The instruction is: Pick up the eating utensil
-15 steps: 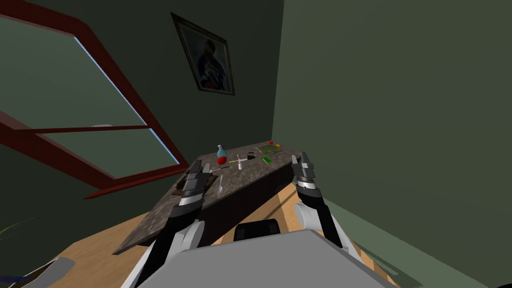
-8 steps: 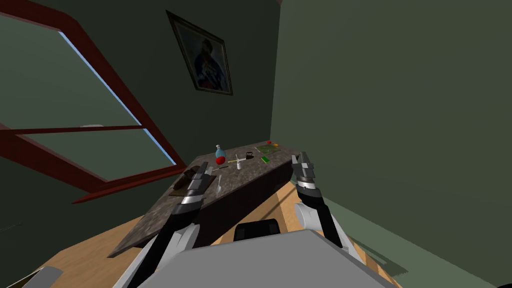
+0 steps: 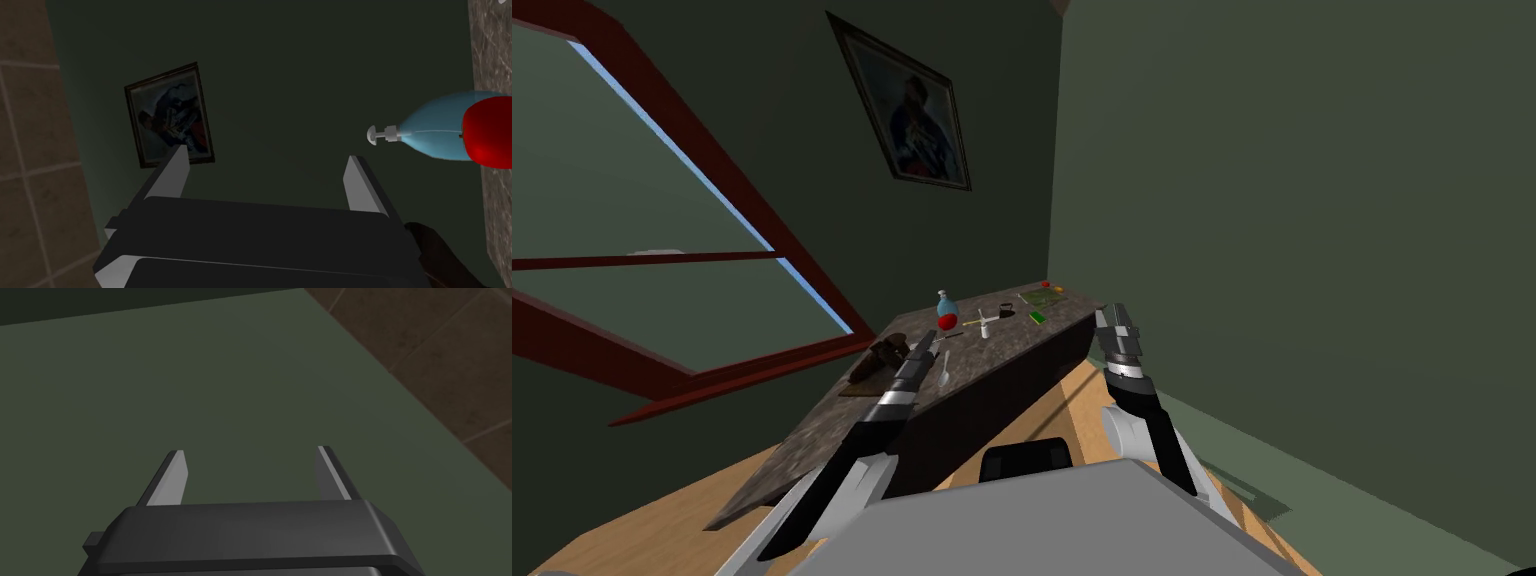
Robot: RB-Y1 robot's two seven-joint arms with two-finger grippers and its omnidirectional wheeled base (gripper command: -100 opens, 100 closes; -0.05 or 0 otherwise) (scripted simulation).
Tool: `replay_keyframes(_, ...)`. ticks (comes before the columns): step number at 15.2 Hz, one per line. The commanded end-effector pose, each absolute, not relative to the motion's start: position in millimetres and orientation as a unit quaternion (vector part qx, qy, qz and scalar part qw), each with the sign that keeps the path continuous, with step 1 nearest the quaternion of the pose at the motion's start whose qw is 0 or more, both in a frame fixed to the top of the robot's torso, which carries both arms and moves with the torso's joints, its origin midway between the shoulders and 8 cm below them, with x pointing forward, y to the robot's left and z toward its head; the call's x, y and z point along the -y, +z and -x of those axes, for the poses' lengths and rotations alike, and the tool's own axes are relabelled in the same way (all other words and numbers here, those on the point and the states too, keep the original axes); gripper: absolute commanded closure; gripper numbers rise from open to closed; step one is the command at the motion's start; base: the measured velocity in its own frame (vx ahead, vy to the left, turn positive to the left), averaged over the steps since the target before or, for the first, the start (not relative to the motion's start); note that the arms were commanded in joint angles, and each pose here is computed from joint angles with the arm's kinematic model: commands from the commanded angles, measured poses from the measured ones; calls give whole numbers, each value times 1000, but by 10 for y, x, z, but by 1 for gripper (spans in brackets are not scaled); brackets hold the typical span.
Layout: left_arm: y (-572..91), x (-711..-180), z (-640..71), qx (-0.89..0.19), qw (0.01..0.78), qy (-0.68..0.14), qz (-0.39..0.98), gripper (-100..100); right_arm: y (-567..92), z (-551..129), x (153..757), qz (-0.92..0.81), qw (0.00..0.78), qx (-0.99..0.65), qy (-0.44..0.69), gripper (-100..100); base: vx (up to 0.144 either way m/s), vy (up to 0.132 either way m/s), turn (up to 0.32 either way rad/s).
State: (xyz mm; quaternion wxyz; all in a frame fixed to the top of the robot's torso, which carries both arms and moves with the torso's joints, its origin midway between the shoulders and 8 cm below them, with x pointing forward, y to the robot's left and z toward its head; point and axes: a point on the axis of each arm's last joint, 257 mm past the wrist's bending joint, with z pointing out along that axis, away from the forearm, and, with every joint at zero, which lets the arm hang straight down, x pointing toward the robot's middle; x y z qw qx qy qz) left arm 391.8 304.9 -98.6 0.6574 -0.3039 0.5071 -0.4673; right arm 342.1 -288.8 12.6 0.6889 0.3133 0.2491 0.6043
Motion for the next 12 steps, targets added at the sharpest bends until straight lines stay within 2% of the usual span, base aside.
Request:
replay_keyframes(1, -1117, -3084, -3952, -527, 647, -455, 312, -100, 126, -3421, 2888, -313, 689, -249, 604, 0, -33, -19, -61)
replay_keyframes(12, -1997, -3643, -4043, -641, 578, -355, 358, -100, 126, -3421, 2888, -313, 689, -249, 604, 0, -29, -24, -83)
